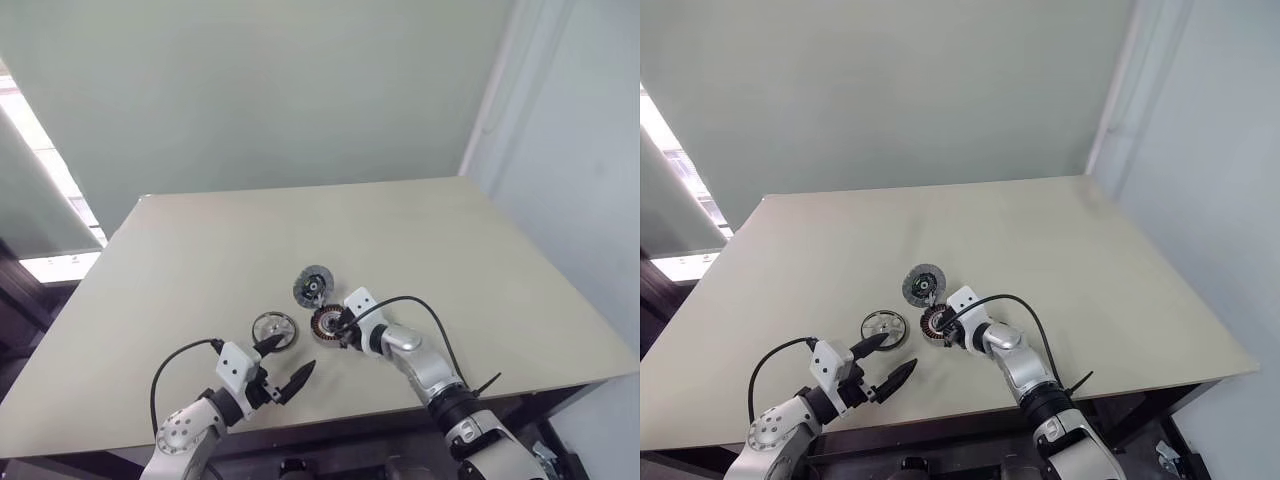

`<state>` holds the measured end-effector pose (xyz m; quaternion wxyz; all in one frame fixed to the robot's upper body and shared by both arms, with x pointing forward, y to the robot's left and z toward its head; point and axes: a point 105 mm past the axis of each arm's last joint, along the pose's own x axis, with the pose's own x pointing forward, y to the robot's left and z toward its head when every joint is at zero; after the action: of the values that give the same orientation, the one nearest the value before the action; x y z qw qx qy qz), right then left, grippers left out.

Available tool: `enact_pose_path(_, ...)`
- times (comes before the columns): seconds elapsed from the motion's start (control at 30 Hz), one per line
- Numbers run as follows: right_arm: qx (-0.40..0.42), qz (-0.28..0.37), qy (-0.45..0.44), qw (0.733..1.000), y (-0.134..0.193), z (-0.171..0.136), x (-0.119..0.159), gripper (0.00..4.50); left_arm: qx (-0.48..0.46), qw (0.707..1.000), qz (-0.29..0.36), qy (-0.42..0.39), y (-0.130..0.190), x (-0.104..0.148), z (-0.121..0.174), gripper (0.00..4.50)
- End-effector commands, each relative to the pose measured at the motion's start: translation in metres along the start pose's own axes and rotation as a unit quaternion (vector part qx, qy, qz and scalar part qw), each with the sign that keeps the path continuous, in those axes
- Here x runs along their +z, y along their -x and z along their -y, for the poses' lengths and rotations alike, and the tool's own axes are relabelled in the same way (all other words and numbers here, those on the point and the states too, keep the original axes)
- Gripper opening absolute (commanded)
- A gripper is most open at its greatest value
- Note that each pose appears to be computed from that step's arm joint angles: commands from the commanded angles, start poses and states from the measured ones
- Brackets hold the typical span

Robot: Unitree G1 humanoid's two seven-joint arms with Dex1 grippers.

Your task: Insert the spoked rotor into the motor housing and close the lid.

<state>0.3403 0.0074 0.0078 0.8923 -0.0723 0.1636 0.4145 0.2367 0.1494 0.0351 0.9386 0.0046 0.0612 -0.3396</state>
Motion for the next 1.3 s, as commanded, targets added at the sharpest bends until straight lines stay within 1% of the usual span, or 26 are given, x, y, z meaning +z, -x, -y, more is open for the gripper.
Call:
enact_pose_path(0.03, -0.005, 0.019, 0.013, 1.0, -0.001, 0.004, 0.015, 2.93, 0.0, 1.0, 0.017, -0.022, -0.001, 0.011, -0.001, 4.5)
enact_pose_path(0.17, 0.0, 0.028, 0.01, 1.0, -0.001, 0.002, 0.019, 4.23, 0.0, 1.0, 0.017, -0.022, -0.002, 0.011, -0.001, 4.5)
enact_pose_path(0.5, 0.03, 0.064, 0.009, 0.997, 0.005, -0.007, 0.041, 4.23, 0.001, 1.0, 0.016, -0.022, -0.002, 0.011, -0.001, 4.5)
enact_pose_path(0.6, 0.02, 0.068, 0.009, 0.997, 0.007, -0.006, 0.043, 3.66, 0.001, 1.0, 0.016, -0.022, -0.002, 0.011, -0.001, 4.5)
enact_pose_path(0.83, -0.004, 0.053, 0.02, 0.998, 0.003, -0.001, 0.037, 1.2, 0.001, 1.0, 0.016, -0.022, -0.002, 0.011, -0.001, 4.5)
enact_pose_path(0.9, -0.008, 0.041, 0.025, 0.999, 0.001, 0.0, 0.032, 0.45, 0.002, 1.0, 0.016, -0.023, -0.002, 0.012, -0.002, 4.5)
enact_pose_path(0.93, -0.008, 0.035, 0.027, 0.999, -0.001, 0.001, 0.03, 0.14, 0.002, 1.0, 0.017, -0.023, -0.002, 0.012, -0.002, 4.5)
enact_pose_path(0.97, -0.007, 0.029, 0.028, 0.999, -0.002, 0.001, 0.027, 0.03, 0.003, 1.0, 0.017, -0.023, -0.002, 0.012, -0.002, 4.5)
enact_pose_path(1.17, -0.003, -0.01, 0.039, 0.999, -0.006, -0.001, 0.005, 0.03, 0.006, 1.0, 0.019, -0.024, -0.001, 0.013, -0.002, 4.5)
enact_pose_path(1.23, -0.005, -0.003, 0.037, 0.999, -0.006, 0.0, 0.007, 0.03, 0.008, 1.0, 0.019, -0.024, -0.001, 0.013, -0.002, 4.5)
enact_pose_path(1.3, -0.005, 0.015, 0.023, 1.0, -0.005, 0.001, 0.015, 0.03, 0.009, 1.0, 0.019, -0.023, 0.0, 0.012, -0.002, 4.5)
